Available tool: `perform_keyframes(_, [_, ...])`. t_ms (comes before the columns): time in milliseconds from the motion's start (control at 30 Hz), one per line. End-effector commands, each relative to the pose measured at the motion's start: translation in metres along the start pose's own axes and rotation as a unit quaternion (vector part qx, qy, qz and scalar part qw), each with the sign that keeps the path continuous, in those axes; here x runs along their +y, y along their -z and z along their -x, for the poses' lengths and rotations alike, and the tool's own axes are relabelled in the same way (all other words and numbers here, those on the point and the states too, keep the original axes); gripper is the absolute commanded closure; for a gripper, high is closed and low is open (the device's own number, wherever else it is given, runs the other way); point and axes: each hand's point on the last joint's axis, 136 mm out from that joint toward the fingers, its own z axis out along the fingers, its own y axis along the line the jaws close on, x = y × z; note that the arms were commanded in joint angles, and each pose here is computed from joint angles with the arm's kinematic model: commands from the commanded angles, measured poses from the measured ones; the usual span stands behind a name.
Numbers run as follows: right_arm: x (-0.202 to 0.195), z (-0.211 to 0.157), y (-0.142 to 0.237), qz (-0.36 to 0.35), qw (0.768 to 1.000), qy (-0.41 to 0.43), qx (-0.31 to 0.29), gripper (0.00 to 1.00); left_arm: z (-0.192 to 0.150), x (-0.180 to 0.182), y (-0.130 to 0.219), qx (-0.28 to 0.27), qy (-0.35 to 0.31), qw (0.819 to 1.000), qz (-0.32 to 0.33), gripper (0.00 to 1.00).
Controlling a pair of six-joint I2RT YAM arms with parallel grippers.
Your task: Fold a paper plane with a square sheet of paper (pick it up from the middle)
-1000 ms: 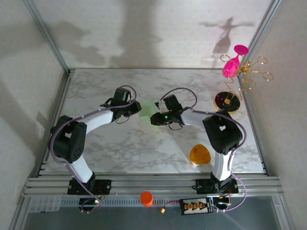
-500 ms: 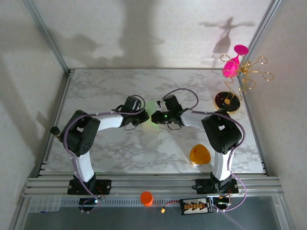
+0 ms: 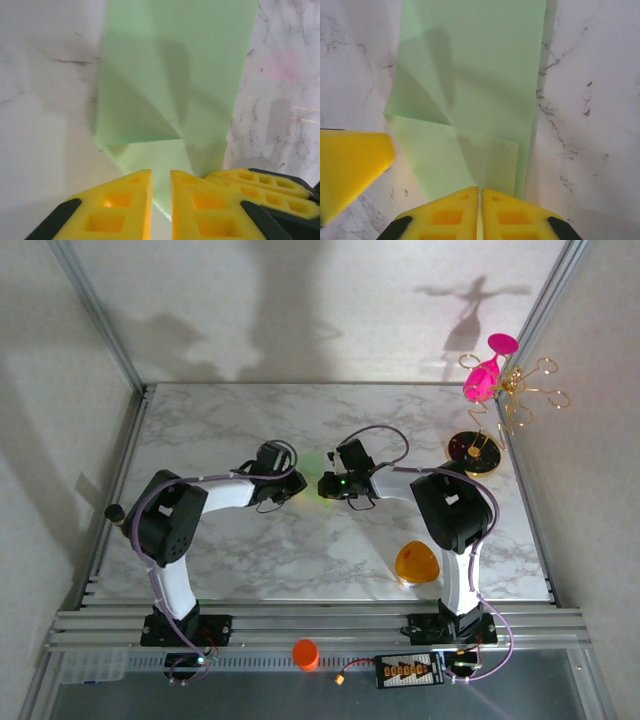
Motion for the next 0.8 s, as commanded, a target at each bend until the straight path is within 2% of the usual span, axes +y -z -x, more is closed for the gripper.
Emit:
perform_keyframes(0, [-0.023, -0.016, -0.01, -0.043, 0.998, -0.022, 0.029, 0.88, 0.013, 0.008, 0.016, -0.033, 0.047, 0.998, -0.001, 0.79])
perform_keyframes(100, [-0.028, -0.021, -0.012, -0.05, 0.998, -0.027, 0.037, 0.88, 0.014, 0.012, 0.018, -0.036, 0.066, 0.997, -0.001, 0.75])
perform_keyframes(267, [-0.031, -0.023, -0.012, -0.055, 0.997, -0.027, 0.039, 0.88, 0.011, 0.011, 0.01, -0.022, 0.086, 0.996, -0.008, 0.73])
perform_keyframes(467, [-0.033, -0.025, -0.013, -0.055, 0.997, -0.028, 0.042, 0.9, 0.013, 0.004, 0.001, -0.014, 0.088, 0.996, -0.02, 0.79])
perform_keyframes(700, [-0.033, -0.027, -0.014, -0.052, 0.997, -0.027, 0.044, 0.9, 0.01, 0.006, -0.007, -0.007, 0.087, 0.996, -0.019, 0.79])
perform_keyframes(767, [-0.033, -0.026, -0.014, -0.051, 0.997, -0.027, 0.044, 0.9, 0.011, 0.002, -0.008, -0.005, 0.087, 0.996, -0.026, 0.81])
